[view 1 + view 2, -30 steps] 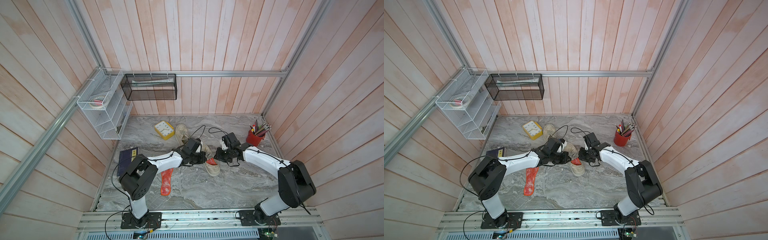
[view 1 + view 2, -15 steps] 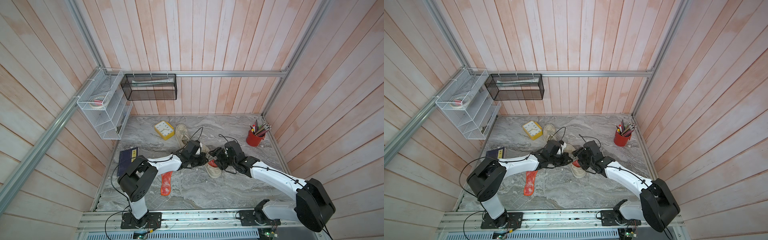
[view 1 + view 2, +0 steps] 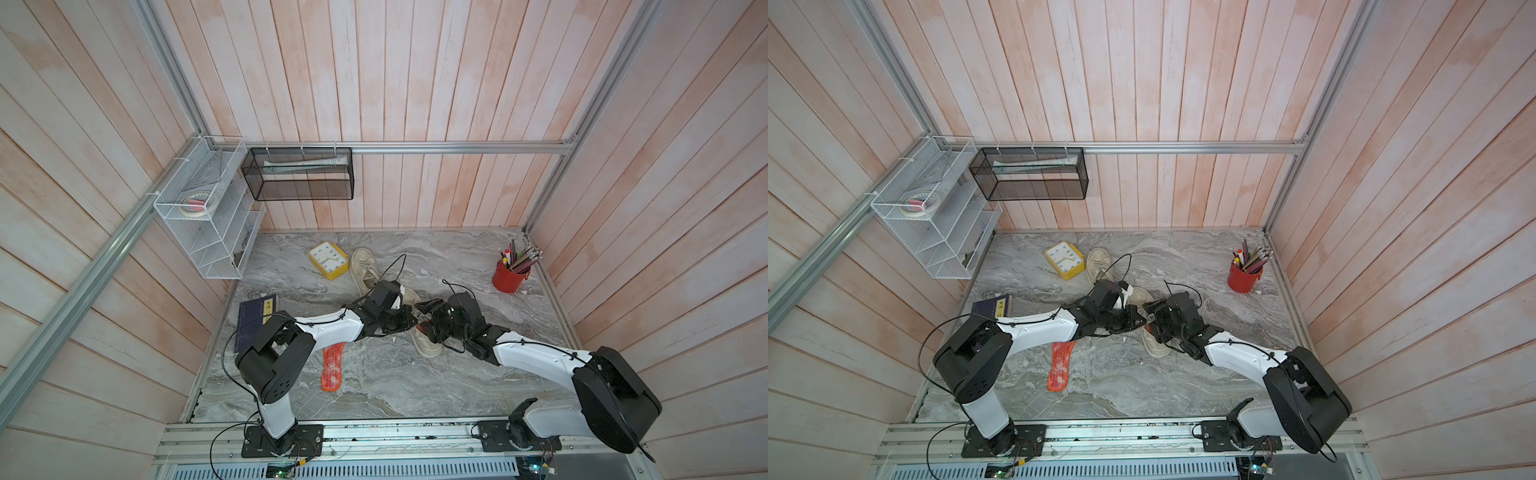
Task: Remove the insole from the shoe
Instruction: Untie the shoelace on the shoe.
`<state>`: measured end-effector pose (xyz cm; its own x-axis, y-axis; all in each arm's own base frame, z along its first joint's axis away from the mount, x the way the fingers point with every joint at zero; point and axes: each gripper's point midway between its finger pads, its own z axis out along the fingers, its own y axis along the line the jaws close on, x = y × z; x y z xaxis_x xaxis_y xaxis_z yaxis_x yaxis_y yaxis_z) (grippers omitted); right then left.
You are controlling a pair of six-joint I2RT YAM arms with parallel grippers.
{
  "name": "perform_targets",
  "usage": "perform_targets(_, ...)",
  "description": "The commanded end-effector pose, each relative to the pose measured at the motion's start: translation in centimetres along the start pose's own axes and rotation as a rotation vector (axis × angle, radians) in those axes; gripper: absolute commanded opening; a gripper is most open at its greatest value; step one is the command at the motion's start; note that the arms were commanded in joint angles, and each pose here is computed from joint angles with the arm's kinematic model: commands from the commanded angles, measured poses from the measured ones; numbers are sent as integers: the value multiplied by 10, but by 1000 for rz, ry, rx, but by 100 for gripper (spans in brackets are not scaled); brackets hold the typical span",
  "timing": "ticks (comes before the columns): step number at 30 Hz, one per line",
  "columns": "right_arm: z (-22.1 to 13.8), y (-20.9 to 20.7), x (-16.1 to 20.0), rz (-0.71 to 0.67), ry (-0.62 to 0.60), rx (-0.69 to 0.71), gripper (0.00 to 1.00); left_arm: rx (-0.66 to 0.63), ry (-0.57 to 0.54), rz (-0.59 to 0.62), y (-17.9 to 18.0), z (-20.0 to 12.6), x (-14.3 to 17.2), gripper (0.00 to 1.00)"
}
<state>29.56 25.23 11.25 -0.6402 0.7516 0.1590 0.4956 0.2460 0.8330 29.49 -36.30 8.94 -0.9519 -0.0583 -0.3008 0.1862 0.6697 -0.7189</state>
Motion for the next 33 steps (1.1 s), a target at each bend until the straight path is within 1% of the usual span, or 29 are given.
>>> perform_targets(1,0,20,-7,-17,-41,-80,69,51,-9,29,-18,-7,-3,0)
perform_targets(6,-8,38,-13,-7,-69,-189,66,48,5,32,-17,-6,-1,0)
perform_targets(8,-8,42,-12,-18,-65,-195,66,53,10,34,-17,-5,0,0)
perform_targets(17,11,16,-11,20,-38,-91,67,62,12,60,-24,-5,-3,0)
perform_targets(23,-3,14,-5,-15,-61,-15,68,60,8,57,-24,-4,-5,0)
perform_targets(27,-16,0,1,-1,-68,65,70,60,3,59,-26,-4,-8,0)
perform_targets(33,-9,-10,7,21,-30,77,71,63,3,64,-28,-4,-9,0)
